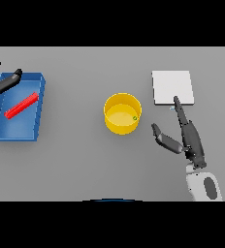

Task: Pick up the red beaker and tilt it to pour out 1 green nut into yellow bowl. Pick up the yellow bowl and place it on the metallic measuring scale.

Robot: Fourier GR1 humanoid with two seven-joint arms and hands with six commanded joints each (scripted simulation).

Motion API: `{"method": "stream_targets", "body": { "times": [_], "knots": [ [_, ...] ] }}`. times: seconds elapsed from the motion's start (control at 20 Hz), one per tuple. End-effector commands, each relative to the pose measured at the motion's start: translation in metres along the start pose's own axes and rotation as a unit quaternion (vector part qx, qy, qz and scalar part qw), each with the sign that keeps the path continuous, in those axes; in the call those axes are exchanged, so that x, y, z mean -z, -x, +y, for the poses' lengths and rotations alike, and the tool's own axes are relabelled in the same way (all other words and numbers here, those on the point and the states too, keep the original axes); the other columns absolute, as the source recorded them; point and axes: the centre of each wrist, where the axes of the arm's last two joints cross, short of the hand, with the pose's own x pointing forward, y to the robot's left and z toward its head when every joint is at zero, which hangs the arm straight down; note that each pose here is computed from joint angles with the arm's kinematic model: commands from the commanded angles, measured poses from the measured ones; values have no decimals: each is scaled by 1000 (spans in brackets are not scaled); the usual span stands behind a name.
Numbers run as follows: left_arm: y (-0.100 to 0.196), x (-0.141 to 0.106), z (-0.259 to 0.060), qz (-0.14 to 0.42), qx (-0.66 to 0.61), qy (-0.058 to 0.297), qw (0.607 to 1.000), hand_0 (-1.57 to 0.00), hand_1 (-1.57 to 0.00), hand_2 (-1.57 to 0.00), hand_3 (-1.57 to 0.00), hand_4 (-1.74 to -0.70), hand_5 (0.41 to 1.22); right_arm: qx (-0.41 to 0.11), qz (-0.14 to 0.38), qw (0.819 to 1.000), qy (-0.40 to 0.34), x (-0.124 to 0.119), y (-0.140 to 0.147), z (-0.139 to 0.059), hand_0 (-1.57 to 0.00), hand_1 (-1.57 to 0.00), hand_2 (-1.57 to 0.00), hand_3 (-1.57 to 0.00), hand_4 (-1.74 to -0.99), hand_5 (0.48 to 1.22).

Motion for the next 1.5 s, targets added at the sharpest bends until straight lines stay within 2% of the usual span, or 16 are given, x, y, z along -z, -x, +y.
{"method": "stream_targets", "body": {
  "times": [0.0,0.1,0.2,0.3,0.45,0.65,0.85,1.25,1.45],
  "knots": [
    [-4,0,1,-13,-9,0,1000,-51,-46,-44,-45,-779,635,-10,-10,1000,-13,3,-5,3,1,1,1,1,-1115,638],
    [0,-4,1,-27,-28,-2,999,-32,-29,-28,-29,-786,652,-38,-42,997,-61,12,-12,-1,1,1,1,1,-1080,662],
    [-5,-5,-5,-36,-39,5,999,-20,-18,-17,-18,-798,661,-111,-43,987,-107,23,-16,-10,1,1,1,1,-1103,662],
    [-5,-6,-5,-33,-42,4,999,-13,-11,-11,-11,-800,673,-189,-54,969,-146,33,-28,-10,1,1,1,1,-1128,637],
    [-5,-7,-12,-29,-44,9,999,-6,-5,-5,-5,-806,687,-295,-86,929,-204,52,-36,-8,1,1,1,1,-1142,627],
    [-5,-8,-6,-28,-44,11,999,-2,-2,-1,-2,-811,689,-383,-138,867,-287,74,-48,4,1,1,1,1,-1162,637],
    [0,-12,-9,-33,-43,15,998,0,0,0,0,-805,692,-435,-158,816,-346,91,-52,14,1,1,1,1,-1156,642],
    [1,-5,-5,-27,-41,12,999,1,1,1,1,-805,701,-480,-152,745,-437,118,-50,44,1,1,1,1,-1159,663],
    [-1,-5,-2,-35,-41,13,998,1,1,1,1,-801,703,-507,-127,716,-463,128,-48,59,1,1,1,1,-1174,674]
  ]
}}
